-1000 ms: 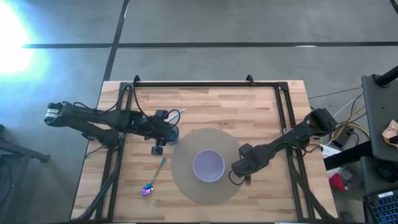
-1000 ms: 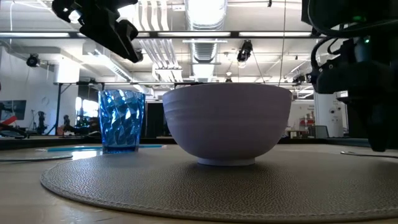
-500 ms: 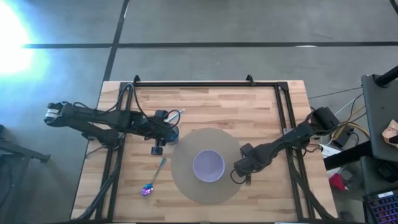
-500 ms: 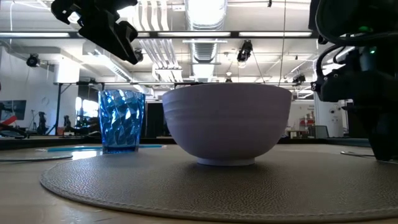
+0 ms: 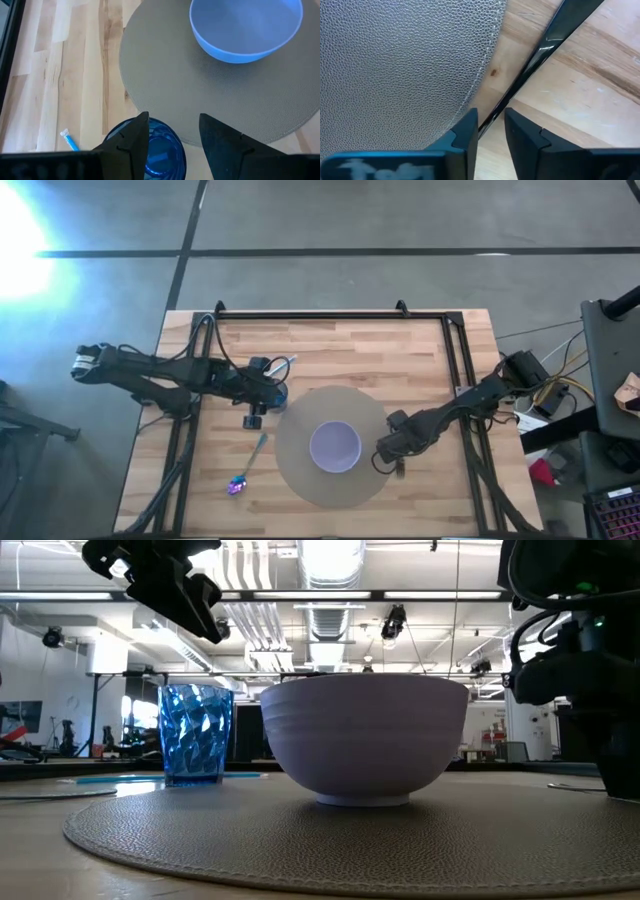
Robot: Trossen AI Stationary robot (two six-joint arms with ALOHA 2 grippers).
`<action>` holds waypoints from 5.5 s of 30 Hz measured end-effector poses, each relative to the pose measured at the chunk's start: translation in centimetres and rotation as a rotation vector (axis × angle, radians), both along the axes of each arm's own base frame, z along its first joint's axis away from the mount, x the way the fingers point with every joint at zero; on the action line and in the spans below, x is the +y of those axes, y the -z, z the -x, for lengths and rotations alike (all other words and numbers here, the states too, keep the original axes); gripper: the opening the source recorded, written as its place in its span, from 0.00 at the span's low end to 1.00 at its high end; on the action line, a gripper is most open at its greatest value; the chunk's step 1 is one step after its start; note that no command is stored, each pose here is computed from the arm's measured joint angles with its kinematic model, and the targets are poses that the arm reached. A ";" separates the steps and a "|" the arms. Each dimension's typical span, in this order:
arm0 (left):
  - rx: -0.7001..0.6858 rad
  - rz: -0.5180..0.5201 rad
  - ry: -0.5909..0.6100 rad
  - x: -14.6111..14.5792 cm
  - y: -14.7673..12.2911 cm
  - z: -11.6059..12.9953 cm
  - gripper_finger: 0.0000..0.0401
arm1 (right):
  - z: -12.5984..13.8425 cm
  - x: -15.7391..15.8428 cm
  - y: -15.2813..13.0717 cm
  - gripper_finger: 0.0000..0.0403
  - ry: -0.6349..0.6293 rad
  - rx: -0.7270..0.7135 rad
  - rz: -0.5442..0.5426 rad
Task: Pick & Place Utensil
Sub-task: Put the black fork into the violet bowl
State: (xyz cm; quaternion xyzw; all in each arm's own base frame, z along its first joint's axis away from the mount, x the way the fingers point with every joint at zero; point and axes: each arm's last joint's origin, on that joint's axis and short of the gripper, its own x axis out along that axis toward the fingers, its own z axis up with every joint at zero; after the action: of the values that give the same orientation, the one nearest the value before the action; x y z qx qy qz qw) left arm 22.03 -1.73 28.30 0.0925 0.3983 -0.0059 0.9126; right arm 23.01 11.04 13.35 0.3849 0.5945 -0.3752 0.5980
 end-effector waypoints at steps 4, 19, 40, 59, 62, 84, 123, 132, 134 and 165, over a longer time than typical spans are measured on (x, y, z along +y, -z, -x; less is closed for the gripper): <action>0.000 0.001 -0.001 0.0 0.0 0.0 0.41 | 0.1 0.0 0.0 0.16 -0.011 0.010 0.003; 0.000 0.003 -0.003 0.0 0.0 0.0 0.41 | 0.5 -0.2 0.0 0.03 -0.041 0.051 0.026; 0.022 0.003 -0.006 0.0 0.1 0.2 0.41 | 1.6 -0.8 -1.1 0.02 -0.038 0.076 0.065; 0.004 0.040 -0.044 0.0 0.1 0.0 0.41 | 3.1 -2.2 -6.7 0.02 -0.090 -0.207 0.148; -0.013 0.043 -0.045 0.0 -0.1 -0.1 0.41 | 3.6 -2.6 -7.9 0.02 -0.092 -0.285 0.183; -0.246 0.073 -0.042 -0.1 -1.8 -1.5 0.41 | 3.2 -3.5 -12.3 0.02 -0.285 -0.532 0.565; -0.736 0.244 -0.083 -1.1 -0.5 -10.3 0.41 | -0.4 -2.4 -13.3 0.02 -0.559 -0.885 1.025; -0.806 0.283 -0.090 -1.2 0.0 -11.4 0.41 | -1.6 -1.8 -12.2 0.02 -0.565 -0.901 1.036; -0.806 0.294 -0.095 -1.2 0.0 -11.4 0.41 | -2.2 -1.5 -11.6 0.02 -0.581 -0.895 1.044; -0.816 0.246 -0.162 -1.1 -0.1 -11.3 0.41 | -7.6 0.7 -9.6 0.02 -0.401 -0.837 1.192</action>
State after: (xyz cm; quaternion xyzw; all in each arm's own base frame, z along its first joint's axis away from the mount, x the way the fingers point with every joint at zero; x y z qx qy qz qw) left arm 33.36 -2.80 28.36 -0.0540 0.0071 0.0555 0.9970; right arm 30.60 11.69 22.99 -0.0090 0.0727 -0.3399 0.9376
